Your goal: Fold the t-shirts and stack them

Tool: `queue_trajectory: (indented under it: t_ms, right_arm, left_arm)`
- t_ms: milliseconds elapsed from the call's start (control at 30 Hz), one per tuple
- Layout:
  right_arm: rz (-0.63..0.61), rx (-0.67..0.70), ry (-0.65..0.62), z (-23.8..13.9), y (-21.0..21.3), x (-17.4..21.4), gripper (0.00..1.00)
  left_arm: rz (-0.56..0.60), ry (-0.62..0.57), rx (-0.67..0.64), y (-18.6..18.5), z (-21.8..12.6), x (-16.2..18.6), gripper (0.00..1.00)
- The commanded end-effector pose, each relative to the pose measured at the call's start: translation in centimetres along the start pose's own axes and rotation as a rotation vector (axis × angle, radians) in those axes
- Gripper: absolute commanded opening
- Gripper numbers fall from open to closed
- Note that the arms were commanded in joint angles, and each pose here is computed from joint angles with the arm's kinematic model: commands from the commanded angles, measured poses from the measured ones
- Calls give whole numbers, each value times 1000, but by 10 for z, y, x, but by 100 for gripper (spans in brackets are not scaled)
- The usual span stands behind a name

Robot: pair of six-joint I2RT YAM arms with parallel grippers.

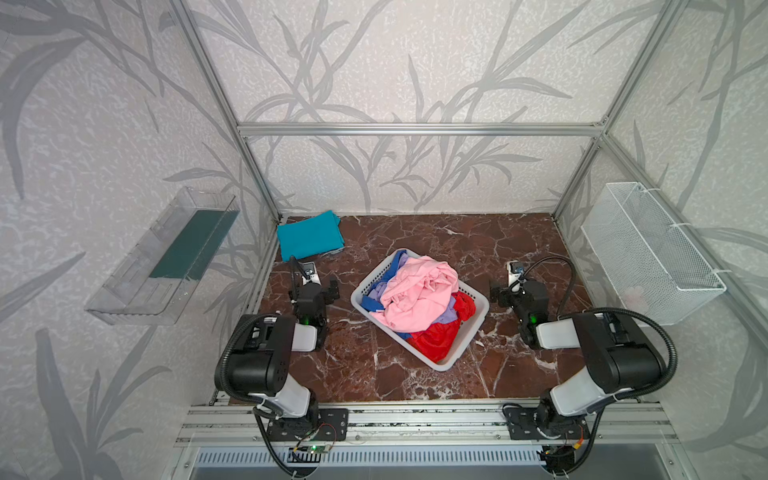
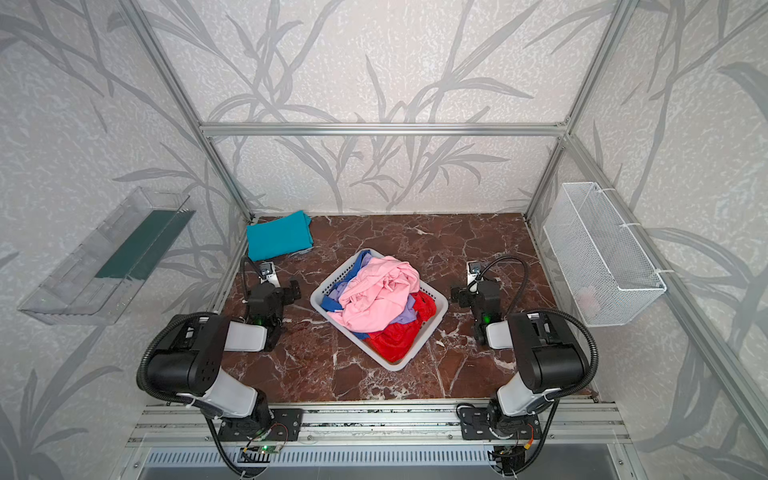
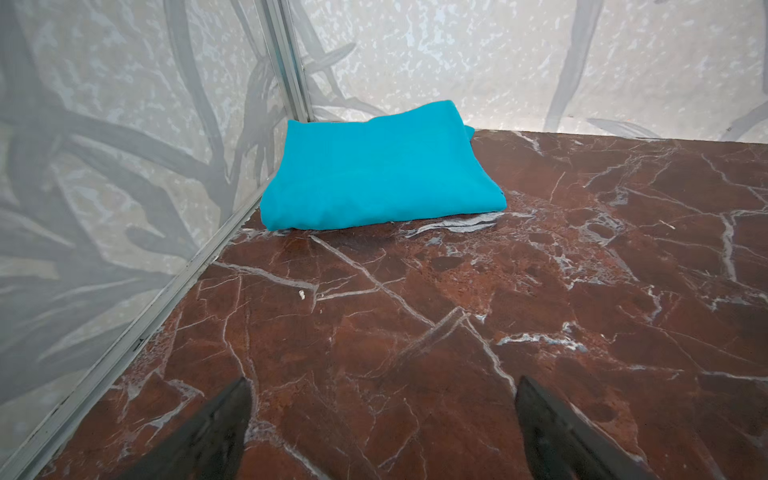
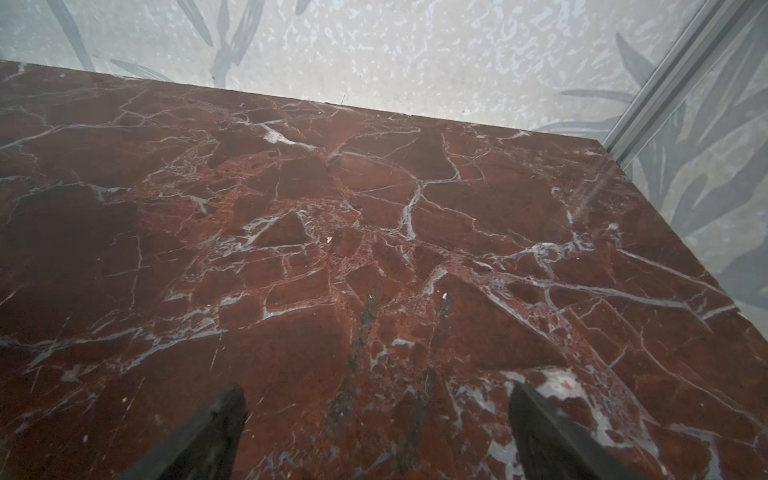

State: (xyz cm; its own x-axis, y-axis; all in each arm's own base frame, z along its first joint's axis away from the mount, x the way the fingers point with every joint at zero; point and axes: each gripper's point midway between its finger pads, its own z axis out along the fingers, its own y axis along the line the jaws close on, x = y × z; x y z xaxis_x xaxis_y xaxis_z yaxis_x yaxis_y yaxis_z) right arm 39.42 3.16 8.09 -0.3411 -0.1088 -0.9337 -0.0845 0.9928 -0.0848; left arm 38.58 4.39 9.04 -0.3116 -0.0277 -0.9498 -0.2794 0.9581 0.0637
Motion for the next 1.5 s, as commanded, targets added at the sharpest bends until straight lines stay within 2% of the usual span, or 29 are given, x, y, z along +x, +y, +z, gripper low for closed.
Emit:
queue_trajectory:
  t_ms: [0,1000,1067,1300,1400,1467]
  right_arm:
    - [8,-6,-42,0,0,-13,99]
    - [8,-4,-43,0,-1,-14,99]
    - [6,26,-47,-2,-4,-14,99]
    - [-42,266,-169,-49,-18,-60,99]
    - [-10,333,-128,-69,-18,-77,99]
    - [13,265,-49,-77,-6,-84,99]
  left_arm:
    - [4,-20,-8,1,4,-9,99]
    - [-4,-13,-3,1,5,-9,99]
    - [-5,-17,-12,4,5,-9,99]
    - [-2,-96,-216,27,-31,-51,99]
    - [-76,-176,-320,33,-52,-88,99]
    - [-132,-167,-352,35,-62,-107,99]
